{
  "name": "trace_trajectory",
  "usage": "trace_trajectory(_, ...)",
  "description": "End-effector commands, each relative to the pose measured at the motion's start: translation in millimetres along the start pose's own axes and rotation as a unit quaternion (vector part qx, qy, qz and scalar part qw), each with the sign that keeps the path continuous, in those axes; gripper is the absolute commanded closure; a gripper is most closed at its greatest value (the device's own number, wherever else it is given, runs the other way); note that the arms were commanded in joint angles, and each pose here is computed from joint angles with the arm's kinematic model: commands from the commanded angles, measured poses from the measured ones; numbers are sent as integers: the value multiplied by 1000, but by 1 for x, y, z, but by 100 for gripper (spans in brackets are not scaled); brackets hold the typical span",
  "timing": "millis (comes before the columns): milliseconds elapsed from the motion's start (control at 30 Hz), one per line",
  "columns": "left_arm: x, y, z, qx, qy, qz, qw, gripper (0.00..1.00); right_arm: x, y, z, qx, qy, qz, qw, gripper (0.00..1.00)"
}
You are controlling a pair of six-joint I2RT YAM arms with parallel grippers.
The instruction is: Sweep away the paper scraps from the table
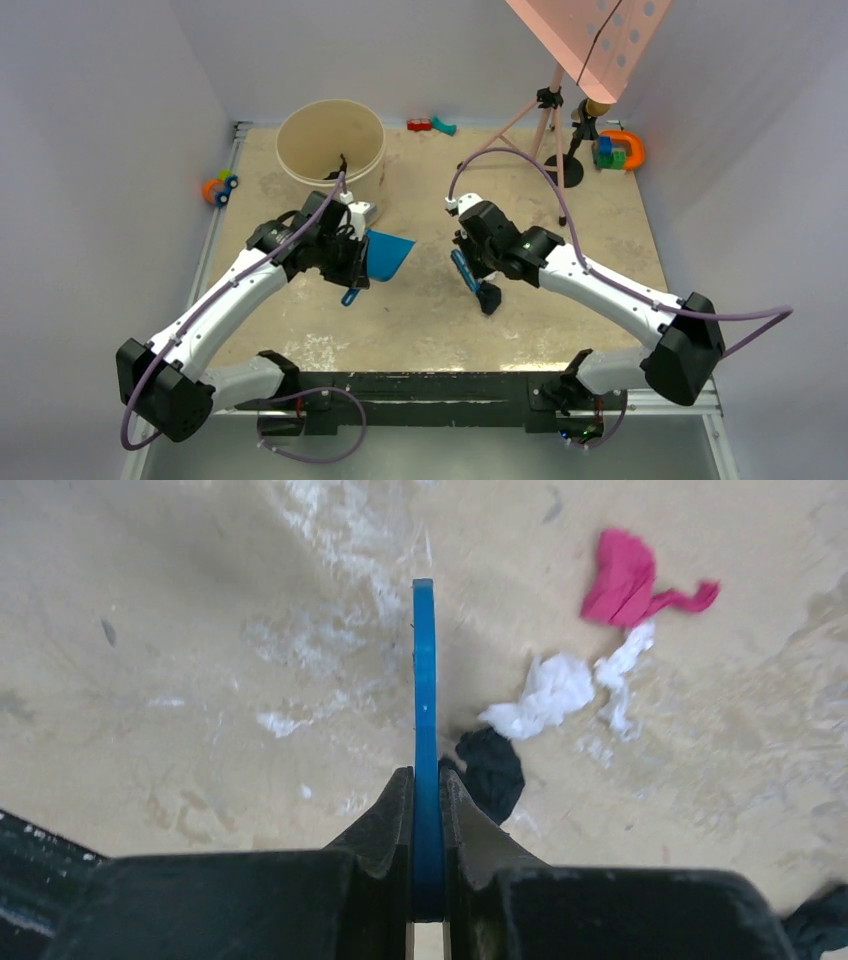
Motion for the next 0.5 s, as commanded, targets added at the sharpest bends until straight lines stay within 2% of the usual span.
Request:
trace_trajectory(0, -2, -9, 1, 12, -10, -22, 1000, 97, 4, 17, 43, -117, 22, 1, 993, 100)
trace_trajectory(133, -4, -11, 0, 19, -14, -28, 999, 97, 7, 41, 55, -124, 19, 13, 992, 100)
trace_trajectory(233, -8, -12, -1, 19, -23, -29, 999, 97, 4, 63, 53, -127, -23, 18, 991, 100)
trace_trajectory(367, -10, -14, -1, 25, -29, -27, 999, 97, -11, 84, 33, -106, -164, -47, 980, 100)
trace_trajectory(467, -11, -14, 0, 25, -30, -29, 999, 97, -28, 92, 4, -86, -294, -124, 944, 100)
Point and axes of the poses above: each gripper's point midway between its finger pads, its own y axis back along the fingers, its own x axis along the line the jaws close on, z = x × y, the point moved 8 cm from there along y, back along the fingers, and after that the axes turned 15 degrees about -y, right-handed, at the moved point
